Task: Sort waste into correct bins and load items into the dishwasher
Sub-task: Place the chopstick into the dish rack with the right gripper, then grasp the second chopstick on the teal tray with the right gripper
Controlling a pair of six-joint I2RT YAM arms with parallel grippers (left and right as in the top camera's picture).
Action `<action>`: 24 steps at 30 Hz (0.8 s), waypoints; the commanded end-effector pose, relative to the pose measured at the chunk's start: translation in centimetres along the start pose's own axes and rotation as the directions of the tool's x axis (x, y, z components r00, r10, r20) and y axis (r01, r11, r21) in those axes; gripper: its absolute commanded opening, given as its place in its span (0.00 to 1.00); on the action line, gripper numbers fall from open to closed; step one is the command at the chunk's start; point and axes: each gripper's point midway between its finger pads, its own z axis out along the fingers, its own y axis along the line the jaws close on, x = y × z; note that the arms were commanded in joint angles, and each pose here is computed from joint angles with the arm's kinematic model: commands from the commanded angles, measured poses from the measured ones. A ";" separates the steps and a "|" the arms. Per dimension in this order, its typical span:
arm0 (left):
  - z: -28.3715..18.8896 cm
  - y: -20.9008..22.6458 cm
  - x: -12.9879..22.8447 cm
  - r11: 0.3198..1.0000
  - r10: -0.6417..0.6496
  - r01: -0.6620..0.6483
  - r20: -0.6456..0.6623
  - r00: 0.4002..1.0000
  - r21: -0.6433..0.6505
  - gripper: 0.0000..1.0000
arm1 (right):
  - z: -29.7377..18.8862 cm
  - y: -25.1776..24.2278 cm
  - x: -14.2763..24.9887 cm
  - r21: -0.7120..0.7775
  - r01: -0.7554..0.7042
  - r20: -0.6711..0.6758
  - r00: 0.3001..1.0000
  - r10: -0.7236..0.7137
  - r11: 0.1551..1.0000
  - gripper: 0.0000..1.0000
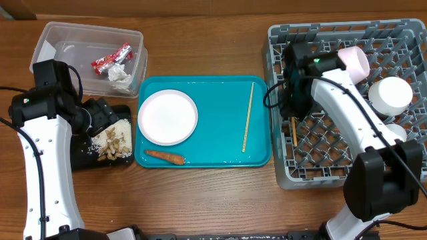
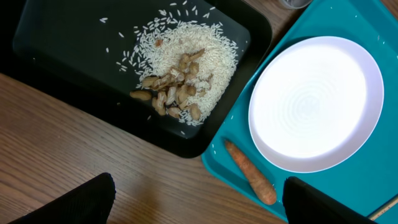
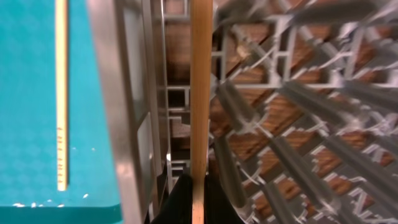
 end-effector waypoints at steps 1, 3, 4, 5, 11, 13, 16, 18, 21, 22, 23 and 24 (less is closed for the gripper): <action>-0.7 -0.1 -0.3 1.000 -0.017 0.017 0.023 1.000 0.013 0.88 | 1.4 0.5 0.8 -0.014 0.037 -0.022 0.999 -0.037 0.999 0.06; -0.7 -0.1 -0.3 1.000 -0.017 0.017 0.023 1.000 0.014 0.88 | 1.3 0.5 0.9 -0.013 0.039 -0.026 0.999 -0.040 0.999 0.22; -0.7 -0.1 -0.3 1.000 -0.017 0.017 0.023 1.000 0.014 0.88 | 1.1 0.6 0.8 -0.014 0.039 -0.021 0.999 -0.039 0.999 0.27; -0.7 -0.1 -0.3 1.000 -0.017 0.017 0.023 1.000 0.014 0.88 | 0.7 0.6 0.5 -0.016 0.037 -0.011 0.999 -0.038 0.999 0.31; -0.7 -0.1 -0.3 1.000 -0.017 0.017 0.022 1.000 0.014 0.88 | -7.4 2.0 -3.8 -0.099 0.010 0.235 0.972 0.014 0.995 0.35; -0.7 -0.1 -0.3 1.000 -0.017 0.017 0.022 1.000 0.014 0.88 | -9.9 3.6 -4.9 -0.163 0.045 0.314 0.949 0.009 0.986 0.36; -0.7 -0.1 -0.3 1.000 -0.018 0.017 0.023 1.000 0.014 0.88 | -11.7 6.2 -5.8 -0.234 0.111 0.389 0.921 -0.012 0.966 0.38; -0.7 -0.1 -0.3 1.000 -0.018 0.017 0.022 1.000 0.014 0.88 | -11.5 7.5 -5.6 -0.240 0.131 0.389 0.921 -0.029 0.962 0.39; -0.7 -0.1 -0.3 1.000 -0.018 0.017 0.022 1.000 0.014 0.88 | -9.5 9.6 -5.0 -0.246 0.136 0.340 0.939 -0.046 0.960 0.39; -0.7 -0.1 -0.3 1.000 -0.018 0.017 0.023 1.000 0.014 0.88 | -8.7 10.1 -4.7 -0.248 0.128 0.319 0.947 -0.044 0.960 0.39; -0.7 -0.1 -0.3 1.000 -0.018 0.017 0.023 1.000 0.014 0.88 | -7.7 10.6 -4.4 -0.245 0.121 0.295 0.955 -0.046 0.962 0.39; -0.7 -0.1 -0.3 1.000 -0.018 0.017 0.023 1.000 0.014 0.88 | -6.4 11.0 -4.1 -0.239 0.109 0.263 0.964 -0.044 0.965 0.40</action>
